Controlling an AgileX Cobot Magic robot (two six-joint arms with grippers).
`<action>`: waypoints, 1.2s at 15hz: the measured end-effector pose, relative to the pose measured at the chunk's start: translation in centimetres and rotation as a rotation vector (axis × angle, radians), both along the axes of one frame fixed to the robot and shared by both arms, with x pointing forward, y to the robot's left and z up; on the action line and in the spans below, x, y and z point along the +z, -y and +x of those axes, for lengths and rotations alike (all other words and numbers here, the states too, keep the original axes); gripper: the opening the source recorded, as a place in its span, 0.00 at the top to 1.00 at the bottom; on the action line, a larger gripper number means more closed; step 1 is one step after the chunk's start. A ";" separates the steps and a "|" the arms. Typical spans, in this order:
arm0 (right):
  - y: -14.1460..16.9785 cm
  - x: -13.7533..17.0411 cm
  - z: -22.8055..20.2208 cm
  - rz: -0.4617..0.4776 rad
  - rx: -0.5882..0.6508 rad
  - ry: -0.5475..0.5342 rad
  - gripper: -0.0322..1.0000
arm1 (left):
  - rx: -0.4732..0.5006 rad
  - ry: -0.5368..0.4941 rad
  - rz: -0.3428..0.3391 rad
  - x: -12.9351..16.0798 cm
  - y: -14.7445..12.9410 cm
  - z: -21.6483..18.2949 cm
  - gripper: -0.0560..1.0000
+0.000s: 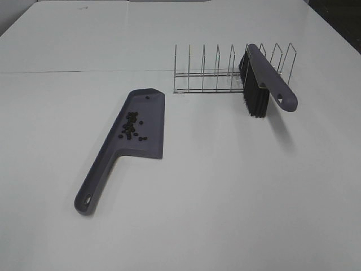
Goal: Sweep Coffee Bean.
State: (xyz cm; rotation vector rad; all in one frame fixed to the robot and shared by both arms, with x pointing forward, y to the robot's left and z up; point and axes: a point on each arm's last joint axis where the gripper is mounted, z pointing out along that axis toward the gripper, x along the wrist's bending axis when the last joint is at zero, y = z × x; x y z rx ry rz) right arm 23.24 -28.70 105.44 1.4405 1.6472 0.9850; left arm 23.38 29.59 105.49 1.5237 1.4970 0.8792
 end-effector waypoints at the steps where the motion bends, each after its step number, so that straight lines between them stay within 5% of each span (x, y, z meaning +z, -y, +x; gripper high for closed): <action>1: 0.0 0.0 0.0 0.000 0.000 0.000 0.38 | 0.000 0.000 0.000 0.0 0.0 0.0 0.23; 18: 0.0 0.0 0.0 0.002 0.001 0.000 0.38 | -0.015 0.003 0.030 0.0 0.0 0.0 0.23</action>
